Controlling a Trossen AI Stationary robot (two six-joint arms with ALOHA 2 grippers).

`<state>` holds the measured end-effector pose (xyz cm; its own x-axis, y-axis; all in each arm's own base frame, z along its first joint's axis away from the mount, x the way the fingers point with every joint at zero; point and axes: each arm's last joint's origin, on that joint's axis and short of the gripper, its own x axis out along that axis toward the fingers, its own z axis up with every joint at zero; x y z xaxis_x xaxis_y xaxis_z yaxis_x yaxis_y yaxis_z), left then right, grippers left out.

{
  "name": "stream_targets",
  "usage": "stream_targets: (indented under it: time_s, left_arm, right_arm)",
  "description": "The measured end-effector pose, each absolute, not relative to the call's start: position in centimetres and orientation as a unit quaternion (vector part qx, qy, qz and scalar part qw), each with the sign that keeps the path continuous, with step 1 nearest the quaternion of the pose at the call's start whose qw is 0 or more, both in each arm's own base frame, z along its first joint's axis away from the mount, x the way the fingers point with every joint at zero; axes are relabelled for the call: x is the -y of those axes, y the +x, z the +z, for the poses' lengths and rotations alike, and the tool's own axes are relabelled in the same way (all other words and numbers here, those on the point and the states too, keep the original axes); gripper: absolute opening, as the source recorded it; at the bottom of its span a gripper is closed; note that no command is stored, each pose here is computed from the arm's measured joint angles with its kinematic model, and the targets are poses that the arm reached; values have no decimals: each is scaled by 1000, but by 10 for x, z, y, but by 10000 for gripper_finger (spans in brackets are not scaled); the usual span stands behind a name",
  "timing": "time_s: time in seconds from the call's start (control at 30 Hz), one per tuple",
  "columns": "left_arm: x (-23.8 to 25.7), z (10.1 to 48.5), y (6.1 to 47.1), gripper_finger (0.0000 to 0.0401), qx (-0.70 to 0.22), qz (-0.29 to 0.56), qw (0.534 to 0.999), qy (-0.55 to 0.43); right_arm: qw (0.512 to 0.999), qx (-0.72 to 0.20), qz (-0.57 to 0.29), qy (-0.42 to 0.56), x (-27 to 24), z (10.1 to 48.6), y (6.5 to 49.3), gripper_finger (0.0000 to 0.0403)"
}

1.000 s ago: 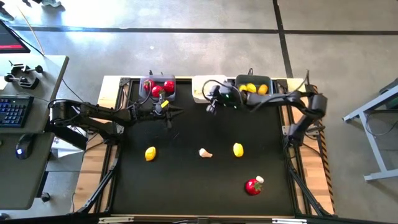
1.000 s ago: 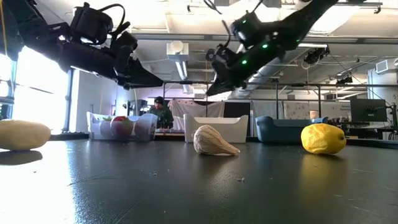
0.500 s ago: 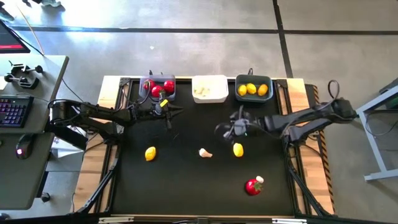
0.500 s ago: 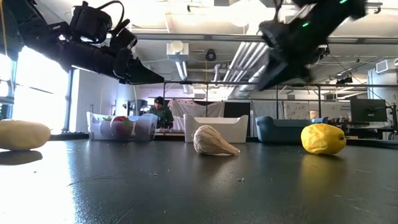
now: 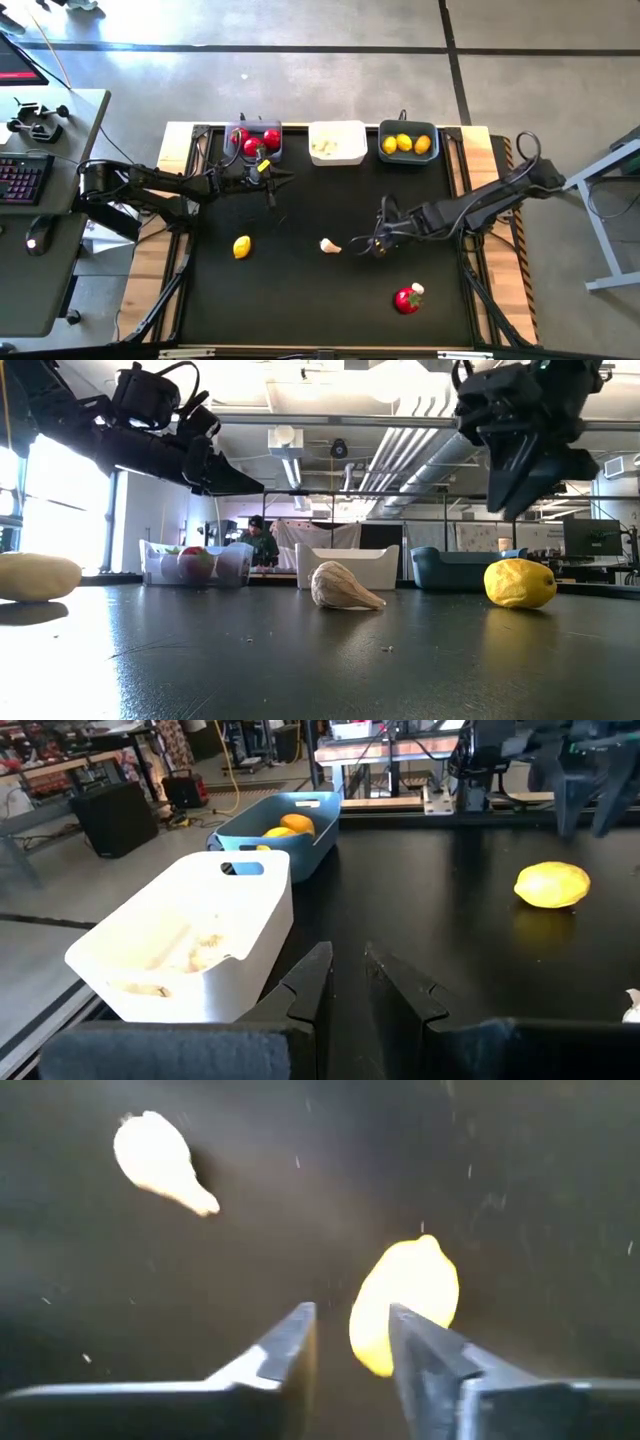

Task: Sort produce into baskets
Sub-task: Put the lemon into the blue bin

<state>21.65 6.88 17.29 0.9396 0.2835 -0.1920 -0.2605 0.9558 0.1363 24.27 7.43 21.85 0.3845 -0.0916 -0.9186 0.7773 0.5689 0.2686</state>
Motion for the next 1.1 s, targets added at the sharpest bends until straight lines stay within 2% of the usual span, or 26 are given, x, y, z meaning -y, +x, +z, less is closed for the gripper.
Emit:
stream_targets:
  time_s: [0.23,0.33,0.47,0.7,0.8,0.93,1.1]
  left_arm:
    - [-69,173,217,48,-106,139,983,54]
    - [-69,173,217,48,-106,139,983,54]
    - [-69,173,216,48,-106,139,983,54]
    - [-69,173,216,48,-105,140,983,51]
    - [-69,173,217,48,-105,140,983,51]
    - [-69,173,217,48,-105,140,983,51]
    - [-69,173,217,48,-105,140,983,51]
  right_arm:
    - [709,-518,-310,365,-80,203,251,253]
    - [698,-525,-325,363,-80,195,253,284]
    - [684,-540,-343,350,-80,185,255,298]
    - [672,-555,-358,334,-79,167,262,297]
    - [672,-560,-357,327,-76,165,264,281]
    - [675,-561,-353,326,-70,167,265,228]
    - [702,-574,-306,290,-62,177,263,134]
